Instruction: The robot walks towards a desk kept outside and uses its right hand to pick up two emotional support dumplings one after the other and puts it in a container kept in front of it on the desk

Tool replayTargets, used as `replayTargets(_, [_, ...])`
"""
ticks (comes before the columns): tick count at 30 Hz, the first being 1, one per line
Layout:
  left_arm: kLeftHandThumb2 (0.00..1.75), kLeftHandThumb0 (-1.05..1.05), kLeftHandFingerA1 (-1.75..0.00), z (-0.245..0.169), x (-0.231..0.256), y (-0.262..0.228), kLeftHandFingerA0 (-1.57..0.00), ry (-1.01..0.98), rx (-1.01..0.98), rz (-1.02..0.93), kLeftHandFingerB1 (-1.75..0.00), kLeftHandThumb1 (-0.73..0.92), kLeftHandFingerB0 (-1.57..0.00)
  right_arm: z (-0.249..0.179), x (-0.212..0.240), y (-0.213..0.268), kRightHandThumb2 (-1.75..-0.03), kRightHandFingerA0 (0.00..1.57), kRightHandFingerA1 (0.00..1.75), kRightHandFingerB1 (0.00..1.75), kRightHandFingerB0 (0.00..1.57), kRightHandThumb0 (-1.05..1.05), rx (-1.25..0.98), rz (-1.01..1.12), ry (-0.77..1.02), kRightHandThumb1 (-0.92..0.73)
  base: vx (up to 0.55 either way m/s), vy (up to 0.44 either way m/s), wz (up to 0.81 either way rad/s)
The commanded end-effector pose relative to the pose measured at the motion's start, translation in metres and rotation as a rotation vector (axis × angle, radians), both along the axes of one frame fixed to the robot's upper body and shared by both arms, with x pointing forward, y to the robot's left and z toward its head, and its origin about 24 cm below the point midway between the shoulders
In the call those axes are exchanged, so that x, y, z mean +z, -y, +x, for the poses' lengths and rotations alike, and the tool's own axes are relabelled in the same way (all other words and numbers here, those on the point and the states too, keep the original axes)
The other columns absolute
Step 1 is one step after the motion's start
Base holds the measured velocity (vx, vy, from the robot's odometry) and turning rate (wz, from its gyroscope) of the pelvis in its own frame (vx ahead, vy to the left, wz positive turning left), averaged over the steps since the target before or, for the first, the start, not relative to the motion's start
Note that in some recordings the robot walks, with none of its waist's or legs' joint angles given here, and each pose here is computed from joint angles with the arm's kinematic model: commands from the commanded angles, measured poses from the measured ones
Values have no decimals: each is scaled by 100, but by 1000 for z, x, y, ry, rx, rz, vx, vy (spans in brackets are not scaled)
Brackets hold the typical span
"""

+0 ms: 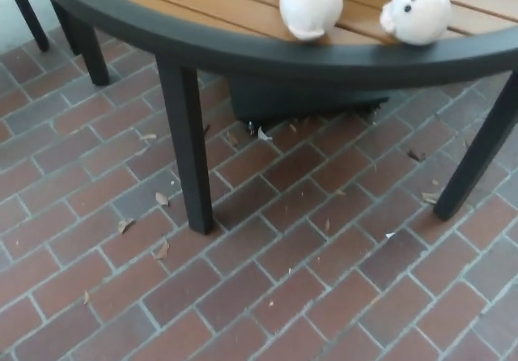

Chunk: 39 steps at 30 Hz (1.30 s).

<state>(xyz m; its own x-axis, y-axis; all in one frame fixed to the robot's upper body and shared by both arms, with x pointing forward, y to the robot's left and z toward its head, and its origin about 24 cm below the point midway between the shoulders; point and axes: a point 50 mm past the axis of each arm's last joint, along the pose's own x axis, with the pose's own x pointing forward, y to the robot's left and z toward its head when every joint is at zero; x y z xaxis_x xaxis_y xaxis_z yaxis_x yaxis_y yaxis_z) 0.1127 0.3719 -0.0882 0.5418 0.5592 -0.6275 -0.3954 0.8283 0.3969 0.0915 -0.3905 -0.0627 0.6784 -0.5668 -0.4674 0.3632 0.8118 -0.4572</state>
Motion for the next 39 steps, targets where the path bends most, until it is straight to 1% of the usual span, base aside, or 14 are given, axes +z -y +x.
replayTargets(1, [85,-16,-119,-7,1,-4,-127,14,12,12,-116,-13,-126,-6,1,2,-62,79,44,36,48,-7,14,-32,-26,-76,413,115,3])
replayTargets(2, [85,-16,-119,-7,1,-4,-127,14,12,12,-116,-13,-126,-6,1,2,-62,79,44,36,48,-7,14,-32,-26,-76,408,109,9])
replayTargets(3, [155,-105,-124,-8,1,-3,-137,5,6,16,-107,-27,-125,-6,1,1,-62,80,44,37,50,-9,14,-31,-28,-74,360,102,5])
replayTargets(6, [155,-105,-124,-10,0,-2,-137,-8,-3,23,-107,-27,-125,-6,0,1,-62,80,44,37,50,-9,13,-29,-31,-74,361,51,15])
replayTargets(7, [142,-105,-139,-13,0,-4,-132,-14,1,24,-109,-19,-120,-7,-1,-1,-62,81,45,37,50,-10,16,-17,-30,-74,371,-50,24])
replayTargets(10, [142,-105,-139,-18,0,-6,-132,-22,6,25,-109,-19,-120,-8,-3,-2,-62,81,45,37,50,-10,22,1,-28,-74,432,-112,-45])
replayTargets(11, [151,-99,-137,-19,-1,-5,-126,-27,11,24,-118,-31,-112,-7,-3,-2,-62,81,44,38,53,-7,24,-11,-36,-74,410,-123,64])
replayTargets(19, [153,-105,-142,-21,-1,-6,-123,-47,14,35,-122,-25,-110,-8,-2,-2,-62,79,44,37,51,-10,38,-18,-42,-74,367,-75,-10])
replayTargets(21, [148,-105,-138,-23,-2,-5,-128,-47,10,32,-115,-24,-115,-9,-1,-1,-62,79,44,38,52,-10,34,-21,-41,-74,279,25,-9])
replayTargets(25, [146,-95,-140,-23,-3,-5,-129,-48,16,32,-117,-26,-114,-10,-2,1,-62,80,45,37,51,-7,15,-15,-45,-75,231,155,-5])
replayTargets(26, [142,-87,-133,-23,-3,-5,-118,-46,16,31,-118,-23,-117,-10,-2,1,-62,81,45,37,50,-7,15,-15,-46,-76,249,227,-14])
replayTargets(27, [142,-87,-133,-23,-2,-5,-118,-44,16,31,-118,-23,-117,-11,-1,1,-62,81,45,37,50,-7,15,-15,-47,-76,257,196,-3])
replayTargets(28, [85,-17,-119,-24,-3,-5,-125,-47,14,32,-116,-13,-123,-12,-1,2,-62,79,44,37,50,-7,16,-12,-51,-75,247,185,8])
replayTargets(39, [83,-18,-119,-28,-4,-4,-126,-55,17,30,-117,-16,-125,-15,1,7,-62,77,44,37,50,-8,-22,5,-45,-76,63,9,5])
